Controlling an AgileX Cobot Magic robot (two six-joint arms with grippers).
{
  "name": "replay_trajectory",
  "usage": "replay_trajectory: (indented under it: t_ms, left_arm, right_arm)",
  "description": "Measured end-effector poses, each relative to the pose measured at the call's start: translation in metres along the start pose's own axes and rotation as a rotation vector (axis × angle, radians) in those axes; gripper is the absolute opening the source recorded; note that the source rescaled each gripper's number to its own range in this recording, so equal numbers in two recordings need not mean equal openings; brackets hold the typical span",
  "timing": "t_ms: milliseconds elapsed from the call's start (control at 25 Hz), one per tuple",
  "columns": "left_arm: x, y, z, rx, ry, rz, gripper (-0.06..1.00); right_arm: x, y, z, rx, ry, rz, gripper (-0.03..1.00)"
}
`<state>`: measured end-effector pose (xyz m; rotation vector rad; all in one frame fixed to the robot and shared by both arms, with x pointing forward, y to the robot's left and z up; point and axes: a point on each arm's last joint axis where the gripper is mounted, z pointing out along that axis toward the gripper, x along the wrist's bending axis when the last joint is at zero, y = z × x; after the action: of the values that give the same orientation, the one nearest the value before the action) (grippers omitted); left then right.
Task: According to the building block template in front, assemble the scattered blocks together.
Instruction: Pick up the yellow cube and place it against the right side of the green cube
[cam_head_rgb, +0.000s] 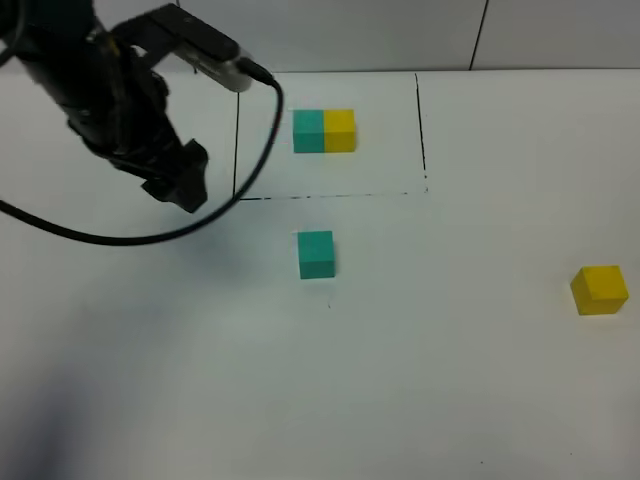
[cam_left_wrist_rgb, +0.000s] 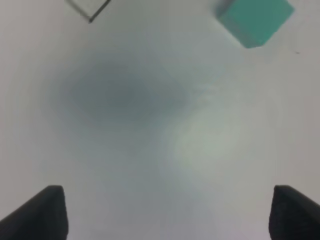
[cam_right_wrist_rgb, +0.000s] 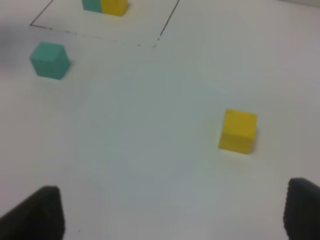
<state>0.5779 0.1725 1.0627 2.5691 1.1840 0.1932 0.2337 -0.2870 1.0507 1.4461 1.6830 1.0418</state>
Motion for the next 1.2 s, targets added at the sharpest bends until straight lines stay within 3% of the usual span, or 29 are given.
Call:
replay_trajectory:
  t_ms: [200, 320, 600, 960, 1200]
  left_arm:
    - [0.022, -0.045, -0.030, -0.082, 0.082, -0.269, 1.00]
    - [0.023, -0.071, -0.050, -0.098, 0.162, -0.367, 1.00]
    - [0.001, -0.120, -0.103, -0.205, 0.323, -0.469, 0.99]
    - [-0.041, -0.182, -0.146, -0.346, 0.349, -0.544, 0.99]
    - [-0.065, -0.223, -0.153, -0.420, 0.362, -0.553, 0.99]
  right_arm:
    - [0.000, 0.000, 0.000, 0.000, 0.000, 0.000, 0.78]
    - [0.000, 0.000, 0.000, 0.000, 0.001, 0.001, 0.78]
    - [0.001, 0.000, 0.000, -0.001, 0.008, 0.004, 0.78]
    - [0.001, 0.000, 0.000, -0.001, 0.008, 0.004, 0.78]
    - [0.001, 0.000, 0.000, -0.001, 0.008, 0.004, 0.78]
